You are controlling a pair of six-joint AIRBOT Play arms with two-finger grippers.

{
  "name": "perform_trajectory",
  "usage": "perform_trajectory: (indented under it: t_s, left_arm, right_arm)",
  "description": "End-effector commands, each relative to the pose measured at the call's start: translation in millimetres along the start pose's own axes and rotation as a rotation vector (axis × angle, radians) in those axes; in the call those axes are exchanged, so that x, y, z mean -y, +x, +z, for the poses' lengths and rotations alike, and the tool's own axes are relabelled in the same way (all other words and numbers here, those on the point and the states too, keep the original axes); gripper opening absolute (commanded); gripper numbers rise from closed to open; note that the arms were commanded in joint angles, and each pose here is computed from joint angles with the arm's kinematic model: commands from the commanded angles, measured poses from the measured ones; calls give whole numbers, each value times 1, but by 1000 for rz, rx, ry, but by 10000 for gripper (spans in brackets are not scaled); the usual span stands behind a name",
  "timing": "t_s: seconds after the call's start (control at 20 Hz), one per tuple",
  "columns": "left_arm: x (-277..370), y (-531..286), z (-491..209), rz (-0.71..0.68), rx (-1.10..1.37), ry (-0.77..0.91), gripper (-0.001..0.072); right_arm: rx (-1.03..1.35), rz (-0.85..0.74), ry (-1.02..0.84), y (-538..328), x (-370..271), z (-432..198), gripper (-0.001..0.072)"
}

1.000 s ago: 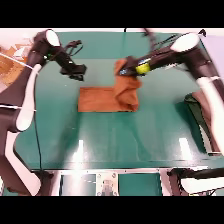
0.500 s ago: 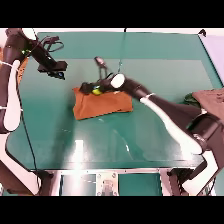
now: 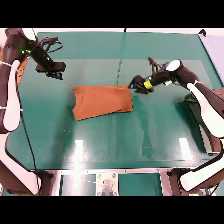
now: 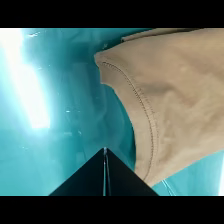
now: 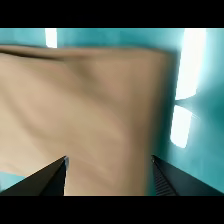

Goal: Fold the shirts.

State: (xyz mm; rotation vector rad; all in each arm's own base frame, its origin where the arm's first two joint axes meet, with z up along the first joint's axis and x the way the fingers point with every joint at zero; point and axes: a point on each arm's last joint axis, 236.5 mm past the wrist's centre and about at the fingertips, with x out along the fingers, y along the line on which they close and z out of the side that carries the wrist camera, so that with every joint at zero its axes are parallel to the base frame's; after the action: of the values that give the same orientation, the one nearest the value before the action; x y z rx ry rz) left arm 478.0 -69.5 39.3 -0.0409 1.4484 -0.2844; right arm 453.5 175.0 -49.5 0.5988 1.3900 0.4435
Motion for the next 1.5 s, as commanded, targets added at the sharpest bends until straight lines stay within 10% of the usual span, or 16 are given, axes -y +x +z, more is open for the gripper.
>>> perform_trajectory:
  t_s: [0.0,0.2,0.25,0.3,0.35,0.65,0.9,1.45]
  left_arm:
    - [-2,1,2,8,11,-8,21]
    - [-5,18,-11,2,-49,-20,21]
    - [-5,19,-12,1,-53,-21,21]
    - [-5,19,-12,1,-53,-21,21]
    - [-5,19,-12,1,-55,-21,21]
    - [-4,19,-17,-1,-77,-21,21]
    - [-4,19,-17,-1,-77,-21,21]
    - [-4,19,-17,-3,-77,-20,22]
  right_arm:
    - [-87,34,101,27,27,-32,598]
    - [-112,167,95,73,-18,-44,558]
    - [-96,214,83,73,-36,-40,412]
    - [-74,253,59,69,-52,-32,106]
    - [-49,274,31,60,-65,-20,14]
    - [296,341,-57,-139,-105,73,13]
    - [627,93,108,-319,-6,81,13]
    - [787,-308,806,-494,194,-115,12]
